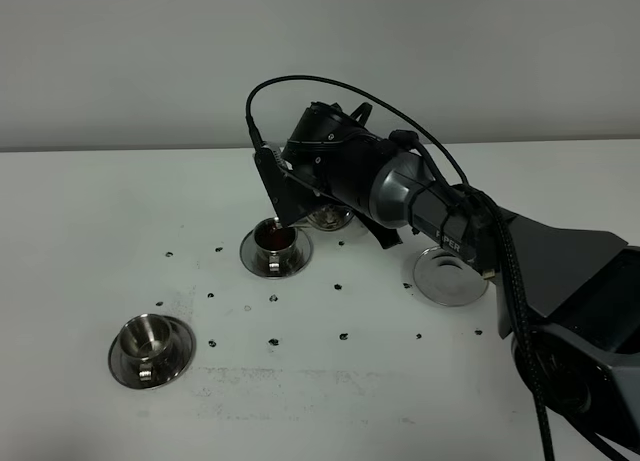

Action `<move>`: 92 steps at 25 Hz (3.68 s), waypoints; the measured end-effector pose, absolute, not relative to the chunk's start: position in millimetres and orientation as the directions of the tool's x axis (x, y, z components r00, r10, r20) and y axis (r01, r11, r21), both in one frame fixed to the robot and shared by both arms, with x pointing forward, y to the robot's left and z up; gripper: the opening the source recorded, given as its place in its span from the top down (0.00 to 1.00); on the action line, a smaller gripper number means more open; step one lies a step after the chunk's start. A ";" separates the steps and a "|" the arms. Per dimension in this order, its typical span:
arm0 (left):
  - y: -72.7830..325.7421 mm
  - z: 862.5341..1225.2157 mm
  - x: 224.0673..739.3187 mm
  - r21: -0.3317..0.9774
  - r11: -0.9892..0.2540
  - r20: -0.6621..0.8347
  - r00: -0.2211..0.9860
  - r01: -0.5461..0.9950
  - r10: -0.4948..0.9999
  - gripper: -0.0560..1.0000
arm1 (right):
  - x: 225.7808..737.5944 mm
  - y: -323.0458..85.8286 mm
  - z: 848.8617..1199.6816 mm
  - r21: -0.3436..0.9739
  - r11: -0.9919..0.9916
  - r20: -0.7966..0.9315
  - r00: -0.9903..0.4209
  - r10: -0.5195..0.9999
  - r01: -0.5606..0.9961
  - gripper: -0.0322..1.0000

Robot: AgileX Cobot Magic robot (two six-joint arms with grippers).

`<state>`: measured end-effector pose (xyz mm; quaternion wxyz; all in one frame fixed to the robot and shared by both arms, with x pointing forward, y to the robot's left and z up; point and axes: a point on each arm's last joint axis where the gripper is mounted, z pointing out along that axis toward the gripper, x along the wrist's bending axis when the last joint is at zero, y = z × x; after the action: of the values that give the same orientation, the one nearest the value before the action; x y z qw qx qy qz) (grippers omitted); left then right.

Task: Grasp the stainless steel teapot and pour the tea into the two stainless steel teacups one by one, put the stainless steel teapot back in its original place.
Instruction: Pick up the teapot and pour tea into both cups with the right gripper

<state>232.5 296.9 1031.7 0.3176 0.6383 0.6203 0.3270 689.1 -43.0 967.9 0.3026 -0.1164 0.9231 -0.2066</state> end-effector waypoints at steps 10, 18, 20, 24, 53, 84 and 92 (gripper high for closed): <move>296.9 1031.7 232.5 0.811 -0.029 0.023 0.017 0.584 1.000 0.66 | 680.4 -49.7 992.8 -0.326 0.945 -0.508 -0.835 -0.211 -0.041 0.80; 296.9 1031.7 232.6 0.811 -0.030 0.025 0.018 0.584 1.000 0.66 | 666.3 -58.4 1024.5 0.028 0.982 -0.417 -0.891 0.181 0.186 0.80; 296.9 1031.7 232.6 0.811 -0.030 0.025 0.018 0.584 1.000 0.66 | 663.5 -57.8 1027.8 0.118 0.962 -0.354 -0.895 0.271 0.245 0.80; 296.9 1031.7 232.6 0.811 -0.030 0.025 0.018 0.584 1.000 0.66 | 662.5 -60.9 1019.7 0.190 0.910 -0.253 -0.877 0.409 0.370 0.80; 296.9 1031.7 232.6 0.811 -0.030 0.025 0.018 0.584 1.000 0.66 | 632.2 -93.1 957.7 0.330 0.698 -0.094 -0.714 0.694 0.635 0.80; 296.9 1031.7 232.6 0.811 -0.030 0.025 0.018 0.584 1.000 0.66 | 586.7 -17.6 996.7 0.129 0.920 -0.317 -0.864 0.391 0.369 0.80; 296.9 1031.7 232.6 0.811 -0.030 0.025 0.018 0.584 1.000 0.66 | 586.4 -3.7 982.9 0.005 0.939 -0.344 -0.881 0.325 0.344 0.80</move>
<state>232.6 296.9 1031.7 0.3175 0.6388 0.6196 0.3275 586.4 -3.7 982.9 0.1725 0.1726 0.9693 -0.0284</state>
